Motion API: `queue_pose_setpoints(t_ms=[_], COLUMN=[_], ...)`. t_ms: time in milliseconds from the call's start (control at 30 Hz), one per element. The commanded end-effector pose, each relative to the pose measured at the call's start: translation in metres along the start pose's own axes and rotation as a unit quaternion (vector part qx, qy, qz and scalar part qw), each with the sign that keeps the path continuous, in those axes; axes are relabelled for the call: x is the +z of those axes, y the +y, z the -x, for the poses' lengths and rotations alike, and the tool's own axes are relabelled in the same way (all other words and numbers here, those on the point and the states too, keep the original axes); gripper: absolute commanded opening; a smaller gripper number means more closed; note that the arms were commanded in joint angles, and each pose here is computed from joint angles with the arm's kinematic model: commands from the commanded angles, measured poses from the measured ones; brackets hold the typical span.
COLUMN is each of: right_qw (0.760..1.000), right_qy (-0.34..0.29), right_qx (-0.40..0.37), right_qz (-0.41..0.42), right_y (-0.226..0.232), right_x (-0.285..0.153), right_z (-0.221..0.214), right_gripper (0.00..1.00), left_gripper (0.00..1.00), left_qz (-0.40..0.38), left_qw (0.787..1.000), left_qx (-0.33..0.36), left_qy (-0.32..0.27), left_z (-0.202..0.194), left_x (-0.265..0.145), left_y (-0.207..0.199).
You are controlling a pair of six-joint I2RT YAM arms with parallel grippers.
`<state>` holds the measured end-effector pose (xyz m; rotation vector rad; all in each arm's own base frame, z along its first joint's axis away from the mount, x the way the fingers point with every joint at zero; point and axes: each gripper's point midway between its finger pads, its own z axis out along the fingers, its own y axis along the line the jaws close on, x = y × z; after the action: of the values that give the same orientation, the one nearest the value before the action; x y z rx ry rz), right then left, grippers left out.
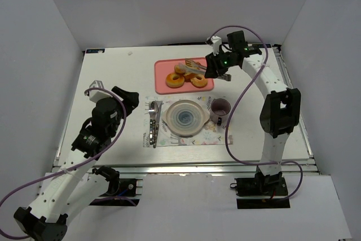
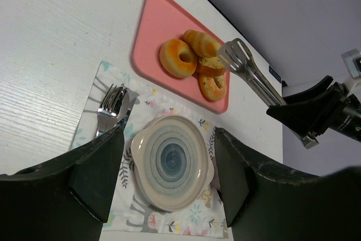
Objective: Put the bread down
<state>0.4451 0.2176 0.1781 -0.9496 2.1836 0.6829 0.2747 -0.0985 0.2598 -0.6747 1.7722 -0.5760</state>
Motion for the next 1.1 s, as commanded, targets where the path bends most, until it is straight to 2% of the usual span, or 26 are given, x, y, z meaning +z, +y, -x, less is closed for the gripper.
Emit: queue_pose_setpoints(t_ms=[0,167,300,367,600,1067], right_qw=[0.999,0.999,0.999,0.998,0.993,0.986], right_qy=[-0.040,-0.044,-0.026,-0.013,0.013,-0.014], right_qx=[-0.018,-0.019,-0.044,-0.054,-0.098,-0.120], right_qz=[0.017,0.024,0.015,-0.009,-0.070,-0.117], right_y=[0.013,0.018,0.025,0.021,0.003,-0.011], right_x=[-0.010,-0.012,0.003,0.021,0.037,0.030], right_z=[0.032,0.034,0.027,0.026,0.022,0.039], right_gripper=[0.52,0.51,0.51,0.51,0.49,0.48], left_gripper=[0.74,0.74,0.74,0.74,0.75,0.75], left_qz=[-0.004,-0.004,-0.005,-0.002,0.001,-0.002], left_qw=[1.000,1.000,1.000,1.000,1.000,1.000], left_qx=[-0.009,-0.009,-0.005,0.001,-0.002,-0.001], left_qy=[-0.015,-0.014,-0.007,-0.003,-0.009,-0.008], left_z=[0.014,0.013,0.009,0.008,0.011,0.011], left_x=[-0.008,-0.006,-0.002,0.000,-0.002,0.000], left_y=[-0.008,-0.007,-0.009,-0.010,-0.008,-0.011])
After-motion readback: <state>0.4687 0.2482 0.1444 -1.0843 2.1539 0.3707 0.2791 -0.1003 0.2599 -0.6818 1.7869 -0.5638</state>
